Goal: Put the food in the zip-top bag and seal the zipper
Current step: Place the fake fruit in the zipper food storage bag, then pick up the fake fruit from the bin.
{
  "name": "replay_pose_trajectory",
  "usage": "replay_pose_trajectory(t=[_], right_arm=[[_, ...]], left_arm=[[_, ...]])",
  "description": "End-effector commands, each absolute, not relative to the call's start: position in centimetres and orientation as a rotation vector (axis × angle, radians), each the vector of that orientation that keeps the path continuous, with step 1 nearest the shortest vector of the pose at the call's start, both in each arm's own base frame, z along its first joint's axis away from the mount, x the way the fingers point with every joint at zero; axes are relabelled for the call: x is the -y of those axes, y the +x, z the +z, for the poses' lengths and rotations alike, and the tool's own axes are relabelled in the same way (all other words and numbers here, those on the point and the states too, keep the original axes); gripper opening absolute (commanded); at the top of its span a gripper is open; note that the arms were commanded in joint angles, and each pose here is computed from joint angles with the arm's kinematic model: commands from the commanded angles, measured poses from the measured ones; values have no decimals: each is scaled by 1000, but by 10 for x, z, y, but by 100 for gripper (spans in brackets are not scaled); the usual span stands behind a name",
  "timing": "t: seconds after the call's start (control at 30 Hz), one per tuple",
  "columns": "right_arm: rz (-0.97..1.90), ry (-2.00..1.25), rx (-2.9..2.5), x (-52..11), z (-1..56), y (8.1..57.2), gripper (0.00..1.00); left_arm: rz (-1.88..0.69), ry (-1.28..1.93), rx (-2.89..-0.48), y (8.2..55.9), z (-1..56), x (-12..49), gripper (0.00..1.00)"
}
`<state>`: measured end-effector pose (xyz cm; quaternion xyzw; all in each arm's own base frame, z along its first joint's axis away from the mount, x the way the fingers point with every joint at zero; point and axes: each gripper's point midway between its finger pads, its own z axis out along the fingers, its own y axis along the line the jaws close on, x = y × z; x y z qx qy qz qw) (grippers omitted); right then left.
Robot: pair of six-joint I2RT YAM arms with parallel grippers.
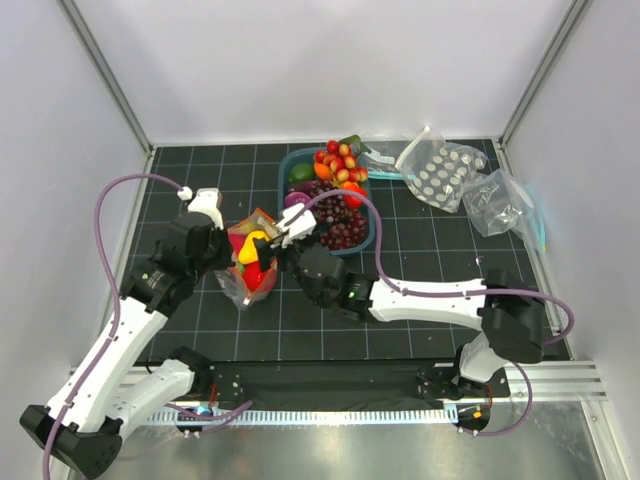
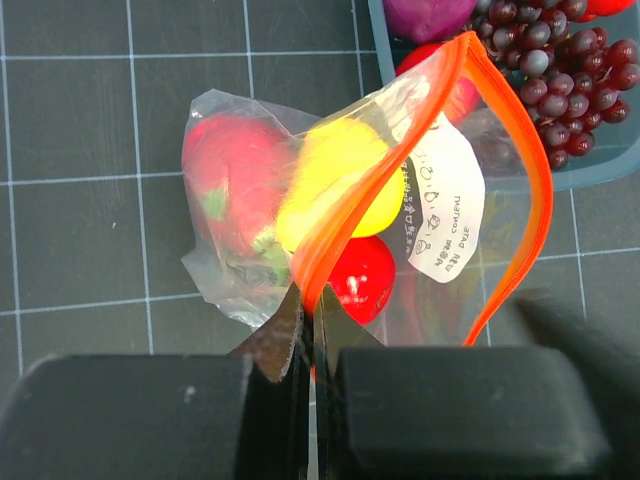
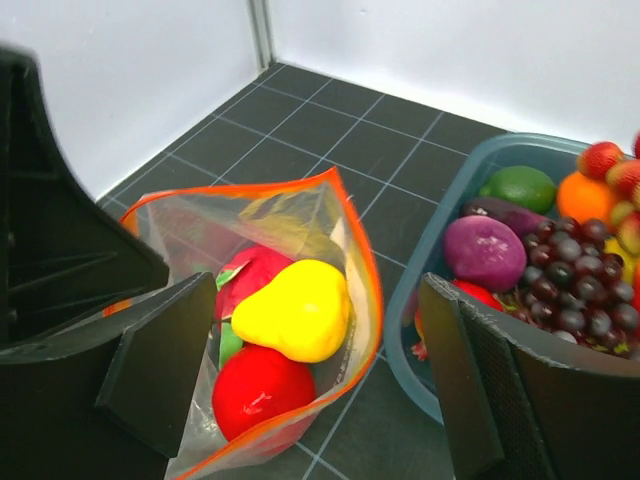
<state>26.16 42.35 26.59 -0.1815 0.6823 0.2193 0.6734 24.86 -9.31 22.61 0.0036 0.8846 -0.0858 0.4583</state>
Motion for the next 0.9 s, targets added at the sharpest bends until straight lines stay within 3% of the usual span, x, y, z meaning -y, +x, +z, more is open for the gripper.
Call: replay_pose_trajectory(t=[0.0, 0.13, 0.27, 0.5, 0.87], right_arm=[[517, -213, -1532, -391, 299, 269, 88], [525, -99, -1636, -360, 287, 290, 77], [533, -3, -1808, -334, 261, 317, 76], [430, 125, -1953, -292, 218, 352, 88], [142, 63, -2132, -259, 168, 378, 93]], left_arm=[[-225, -23, -2126, 251, 235, 91, 0], [-229, -20, -2127, 251, 234, 92, 0], [-232, -13, -2137, 251, 231, 93, 0], [-237, -4, -2142, 251, 230, 95, 0], [-244, 0, -2140, 251, 230, 95, 0]])
